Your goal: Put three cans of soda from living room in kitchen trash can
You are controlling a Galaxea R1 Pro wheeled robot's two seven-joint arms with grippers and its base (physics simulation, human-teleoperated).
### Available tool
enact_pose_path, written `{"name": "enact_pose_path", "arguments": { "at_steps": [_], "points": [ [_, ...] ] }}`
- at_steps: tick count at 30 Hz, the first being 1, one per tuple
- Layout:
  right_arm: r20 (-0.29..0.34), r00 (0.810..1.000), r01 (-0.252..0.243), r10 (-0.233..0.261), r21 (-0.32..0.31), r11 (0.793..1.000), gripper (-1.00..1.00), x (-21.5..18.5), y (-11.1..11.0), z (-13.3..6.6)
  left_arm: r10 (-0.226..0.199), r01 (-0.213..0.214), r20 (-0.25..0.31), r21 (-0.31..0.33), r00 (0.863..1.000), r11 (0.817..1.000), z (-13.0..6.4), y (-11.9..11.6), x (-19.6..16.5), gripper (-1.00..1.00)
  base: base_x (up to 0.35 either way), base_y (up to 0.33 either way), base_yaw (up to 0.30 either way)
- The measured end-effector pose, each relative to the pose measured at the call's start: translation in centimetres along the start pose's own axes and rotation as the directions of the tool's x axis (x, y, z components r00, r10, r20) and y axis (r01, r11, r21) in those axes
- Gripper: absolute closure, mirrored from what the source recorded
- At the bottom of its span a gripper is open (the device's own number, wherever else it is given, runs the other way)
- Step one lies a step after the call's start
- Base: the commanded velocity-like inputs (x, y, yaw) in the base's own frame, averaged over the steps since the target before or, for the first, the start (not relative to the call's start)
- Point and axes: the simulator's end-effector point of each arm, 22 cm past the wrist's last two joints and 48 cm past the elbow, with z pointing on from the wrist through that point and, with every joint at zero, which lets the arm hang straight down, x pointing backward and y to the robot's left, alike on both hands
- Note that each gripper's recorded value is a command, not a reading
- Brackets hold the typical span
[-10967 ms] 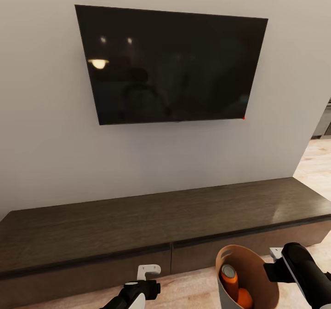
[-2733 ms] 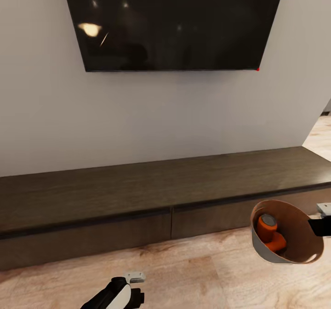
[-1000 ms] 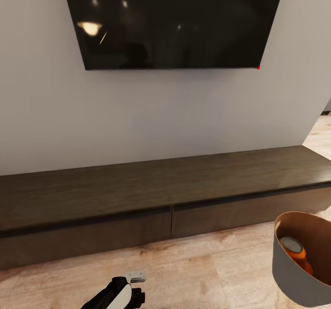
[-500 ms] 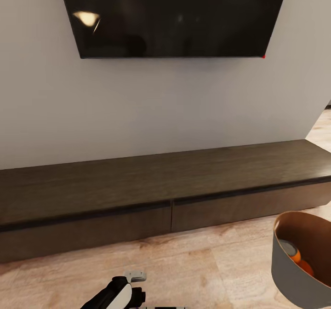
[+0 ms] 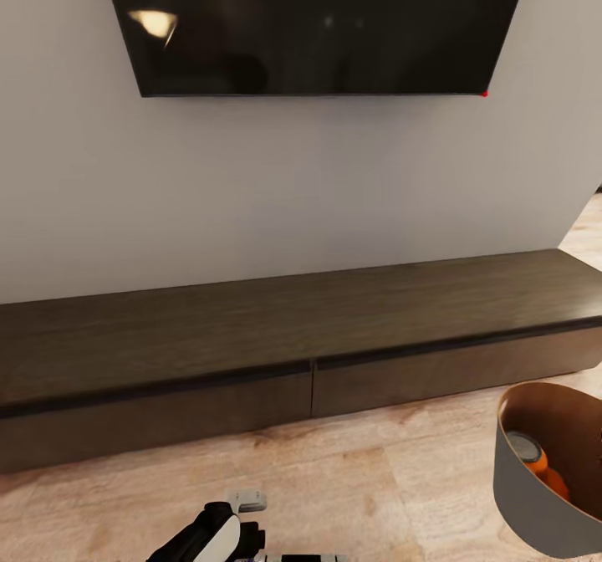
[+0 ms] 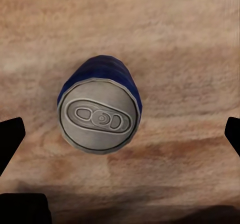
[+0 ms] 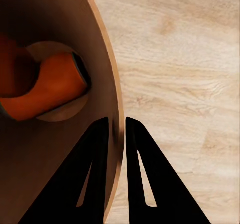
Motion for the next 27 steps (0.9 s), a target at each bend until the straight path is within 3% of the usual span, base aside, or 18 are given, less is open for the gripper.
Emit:
{"name": "enact_pose_path", "arguments": {
  "at_steps": [15,27],
  "points": [
    [0.001,1.0,0.027,-0.027,0.013,1.0,1.0,-0.3,-0.1,-0.5,0.0,0.0,-0.006,0.003,1.0,1.0,0.2,-0.1,0.2,-1.0,0.0,0.0,0.0],
    [-0.028,0.999,0.027,-0.028,-0.023,0.999,1.0,-0.3,0.6,1.0,-0.001,0.001,-0.038,0.002,0.999,1.0,1.3,-0.1,1.3,-1.0,0.0,0.0,0.0]
  ]
}}
